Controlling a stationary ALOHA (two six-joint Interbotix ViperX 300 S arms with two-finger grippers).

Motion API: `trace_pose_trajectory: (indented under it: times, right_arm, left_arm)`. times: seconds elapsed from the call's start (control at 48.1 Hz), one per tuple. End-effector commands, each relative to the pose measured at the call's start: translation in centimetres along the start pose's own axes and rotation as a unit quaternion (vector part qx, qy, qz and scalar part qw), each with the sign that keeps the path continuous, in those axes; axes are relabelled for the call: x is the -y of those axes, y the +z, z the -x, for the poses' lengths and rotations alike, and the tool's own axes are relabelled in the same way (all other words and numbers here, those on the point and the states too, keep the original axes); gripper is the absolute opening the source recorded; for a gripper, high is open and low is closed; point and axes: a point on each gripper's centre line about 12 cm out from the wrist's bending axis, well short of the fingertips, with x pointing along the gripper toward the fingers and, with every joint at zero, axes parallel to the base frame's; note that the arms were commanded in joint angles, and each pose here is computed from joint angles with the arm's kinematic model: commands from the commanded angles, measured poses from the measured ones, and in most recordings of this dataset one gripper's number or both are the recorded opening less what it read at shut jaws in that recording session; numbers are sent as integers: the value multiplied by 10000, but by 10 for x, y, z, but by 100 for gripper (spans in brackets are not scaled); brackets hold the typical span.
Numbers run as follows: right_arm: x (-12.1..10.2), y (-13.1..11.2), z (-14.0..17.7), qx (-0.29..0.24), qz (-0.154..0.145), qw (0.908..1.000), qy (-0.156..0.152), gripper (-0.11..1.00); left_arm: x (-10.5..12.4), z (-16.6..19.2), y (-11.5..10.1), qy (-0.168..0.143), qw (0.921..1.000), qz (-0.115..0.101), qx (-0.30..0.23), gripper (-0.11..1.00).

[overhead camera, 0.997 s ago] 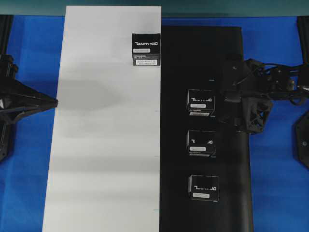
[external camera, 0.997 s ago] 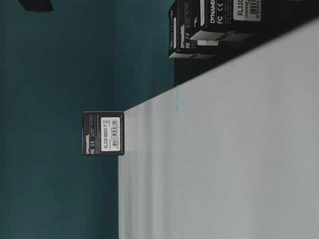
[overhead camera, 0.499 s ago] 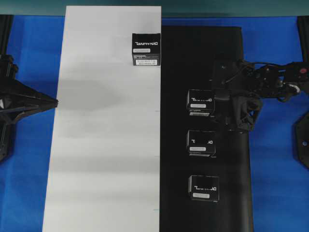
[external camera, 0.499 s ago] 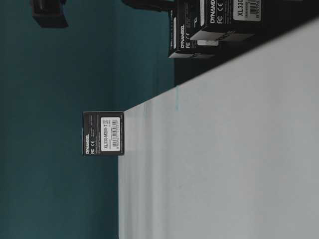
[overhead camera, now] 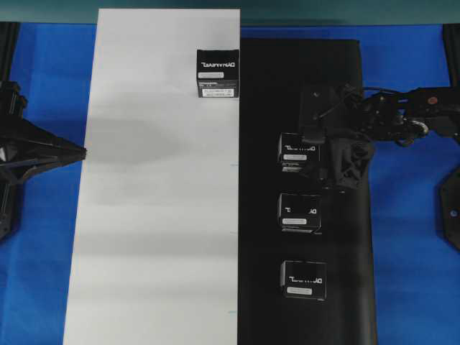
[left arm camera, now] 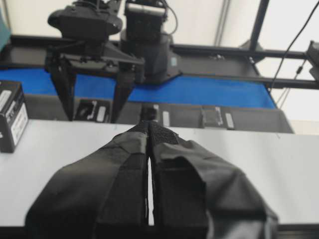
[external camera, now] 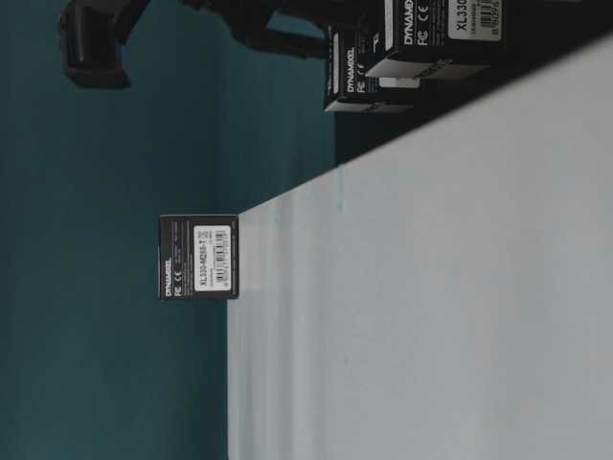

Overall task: Place the box from the black base onto the white base.
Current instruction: 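Lower the open right gripper around the top black-base box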

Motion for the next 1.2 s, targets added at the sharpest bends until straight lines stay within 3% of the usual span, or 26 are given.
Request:
trace_pose_trajectory:
  times: [0.0,0.478,0.831,1.184]
  right_arm:
    - [-2,7,-4,97,35,9999,3,100]
    - [-5,9,-6,257,-322,9991,95,99]
    - [-6,6,-5,207,-344,9991,110,86]
    - [-7,6,0,198,-350,9991,143,62]
  left_arm:
    - [1,-1,11,-16,9999,0,145,-1]
    - [0,-1,11,0,9999,0,138,-1]
    - [0,-1,11,0,9999,0,138,-1]
    - [0,-1,9,-2,10000,8,54,-1]
